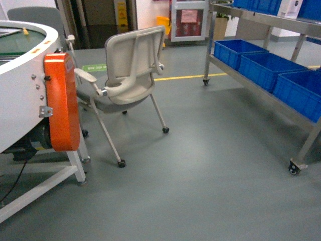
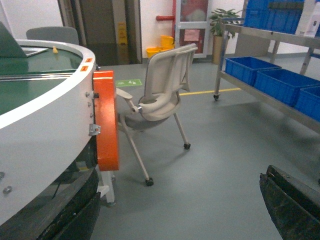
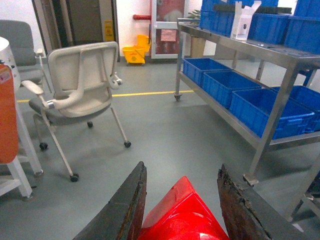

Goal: Pick red block from blue box to shelf

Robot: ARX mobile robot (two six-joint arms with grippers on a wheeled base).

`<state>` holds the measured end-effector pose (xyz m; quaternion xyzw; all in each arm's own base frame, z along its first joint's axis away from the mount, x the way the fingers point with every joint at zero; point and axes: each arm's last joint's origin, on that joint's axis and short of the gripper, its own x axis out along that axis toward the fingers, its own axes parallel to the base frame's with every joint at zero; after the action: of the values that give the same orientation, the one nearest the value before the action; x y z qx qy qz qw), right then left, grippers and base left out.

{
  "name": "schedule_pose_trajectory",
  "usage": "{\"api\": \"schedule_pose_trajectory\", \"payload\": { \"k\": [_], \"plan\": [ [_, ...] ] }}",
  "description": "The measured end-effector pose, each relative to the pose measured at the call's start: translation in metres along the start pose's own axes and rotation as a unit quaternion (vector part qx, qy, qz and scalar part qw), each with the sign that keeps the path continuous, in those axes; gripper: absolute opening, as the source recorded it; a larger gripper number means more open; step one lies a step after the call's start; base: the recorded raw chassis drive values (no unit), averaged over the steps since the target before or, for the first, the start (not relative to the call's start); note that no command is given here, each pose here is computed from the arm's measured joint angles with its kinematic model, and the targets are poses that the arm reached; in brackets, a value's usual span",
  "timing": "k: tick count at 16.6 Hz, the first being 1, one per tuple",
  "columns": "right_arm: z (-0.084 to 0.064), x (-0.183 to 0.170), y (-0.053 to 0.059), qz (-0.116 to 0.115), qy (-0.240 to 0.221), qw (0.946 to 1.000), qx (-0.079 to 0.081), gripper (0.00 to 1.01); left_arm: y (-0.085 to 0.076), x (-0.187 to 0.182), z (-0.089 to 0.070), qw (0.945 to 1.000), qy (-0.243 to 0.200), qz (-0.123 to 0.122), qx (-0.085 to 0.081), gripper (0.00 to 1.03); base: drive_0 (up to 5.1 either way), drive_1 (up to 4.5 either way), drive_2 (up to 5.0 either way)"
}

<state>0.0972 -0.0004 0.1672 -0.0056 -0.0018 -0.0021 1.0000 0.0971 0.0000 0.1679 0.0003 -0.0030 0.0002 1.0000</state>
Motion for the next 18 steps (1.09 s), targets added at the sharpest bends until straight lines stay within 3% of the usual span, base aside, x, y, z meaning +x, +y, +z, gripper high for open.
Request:
{"api": "schedule_pose_trajectory", "payload": {
  "k": [4,5,7,18],
  "plan": [
    [0.0000,0.0000,0.0000,0.000,0.000,1.0000,0.000,0.38,0.0000,0.0000,0.0000,1.0000,0.000,0.000,0.000,0.87,-1.4,-1.44,-1.4],
    [0.0000,0.0000,0.0000,0.000,0.000,1.0000,0.000,0.38,0.0000,0.0000,0.0000,1.0000,0.000,0.000,0.000,0.77,-1.5,-1.46,-1.5],
    [0.0000,0.0000,0.0000,0.000,0.000,1.0000,0.000,0.38,0.0000,0.0000,0.0000,1.0000,0.000,0.000,0.000,1.00,-1.4,-1.39,-1.4],
    [0.0000,0.0000,0.0000,0.000,0.000,1.0000,0.000,0.37,0.0000,0.0000,0.0000,1.0000,0.000,0.000,0.000,0.98,-1.4,-1.44,-1.4]
  ]
}}
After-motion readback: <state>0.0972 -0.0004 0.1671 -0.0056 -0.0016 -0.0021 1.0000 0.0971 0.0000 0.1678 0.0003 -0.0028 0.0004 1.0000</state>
